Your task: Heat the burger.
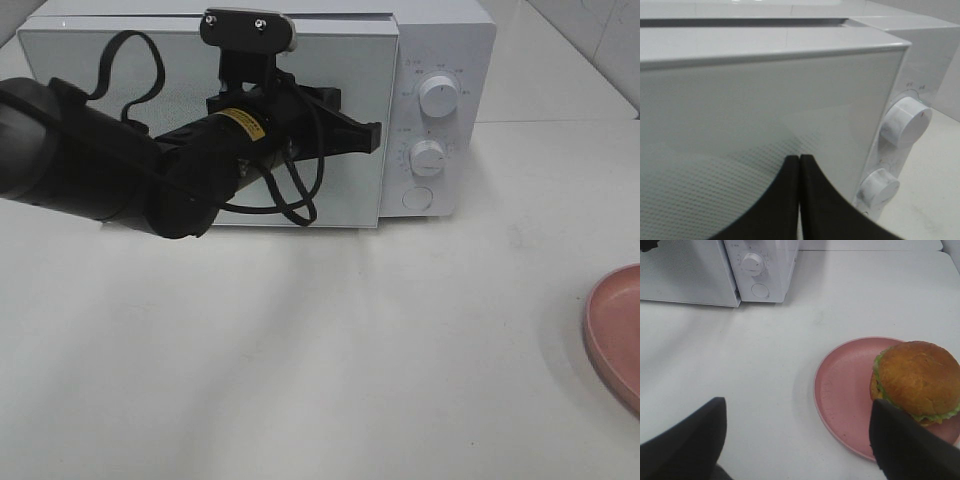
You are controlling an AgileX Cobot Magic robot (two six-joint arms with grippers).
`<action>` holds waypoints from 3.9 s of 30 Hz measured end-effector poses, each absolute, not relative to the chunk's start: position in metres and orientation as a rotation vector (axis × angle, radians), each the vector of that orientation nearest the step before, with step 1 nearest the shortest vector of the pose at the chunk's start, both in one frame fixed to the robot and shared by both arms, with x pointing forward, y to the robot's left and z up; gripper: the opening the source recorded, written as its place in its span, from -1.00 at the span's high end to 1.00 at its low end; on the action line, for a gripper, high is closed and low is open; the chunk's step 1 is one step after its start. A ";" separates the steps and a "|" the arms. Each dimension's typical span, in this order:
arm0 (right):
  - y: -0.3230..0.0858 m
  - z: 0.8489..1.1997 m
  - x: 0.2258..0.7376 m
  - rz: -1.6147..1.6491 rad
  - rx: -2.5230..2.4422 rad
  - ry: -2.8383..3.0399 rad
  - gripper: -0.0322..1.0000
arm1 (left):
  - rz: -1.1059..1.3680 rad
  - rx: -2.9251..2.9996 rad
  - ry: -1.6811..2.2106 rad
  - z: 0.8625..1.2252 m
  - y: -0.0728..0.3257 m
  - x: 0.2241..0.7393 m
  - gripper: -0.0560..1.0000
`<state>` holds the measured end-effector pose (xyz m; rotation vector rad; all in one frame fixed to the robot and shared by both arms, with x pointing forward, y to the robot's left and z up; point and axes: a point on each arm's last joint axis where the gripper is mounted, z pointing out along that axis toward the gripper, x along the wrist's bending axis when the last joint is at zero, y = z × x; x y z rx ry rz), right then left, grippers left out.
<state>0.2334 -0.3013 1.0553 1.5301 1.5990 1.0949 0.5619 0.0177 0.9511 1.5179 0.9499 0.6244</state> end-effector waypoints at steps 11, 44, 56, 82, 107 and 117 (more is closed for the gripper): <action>-0.301 1.055 0.233 1.095 1.530 1.599 -0.54 | 0.627 1.524 0.944 0.948 0.003 0.578 0.89; -0.301 1.055 0.233 1.095 1.530 1.599 -0.54 | 0.039 2.253 1.100 0.990 0.011 0.495 -0.95; -0.301 1.055 0.233 1.095 1.530 1.599 -0.54 | -0.103 2.468 1.172 1.024 0.056 0.476 -0.95; -0.301 1.055 0.233 1.095 1.530 1.599 -0.53 | 0.155 1.957 1.930 1.106 0.296 0.447 -0.95; -0.301 1.055 0.233 1.095 1.530 1.599 -0.53 | 0.498 1.828 1.749 1.046 0.290 0.308 -0.95; -0.301 1.055 0.233 1.095 1.530 1.599 -0.53 | 0.720 1.689 1.570 1.058 0.286 0.267 -0.95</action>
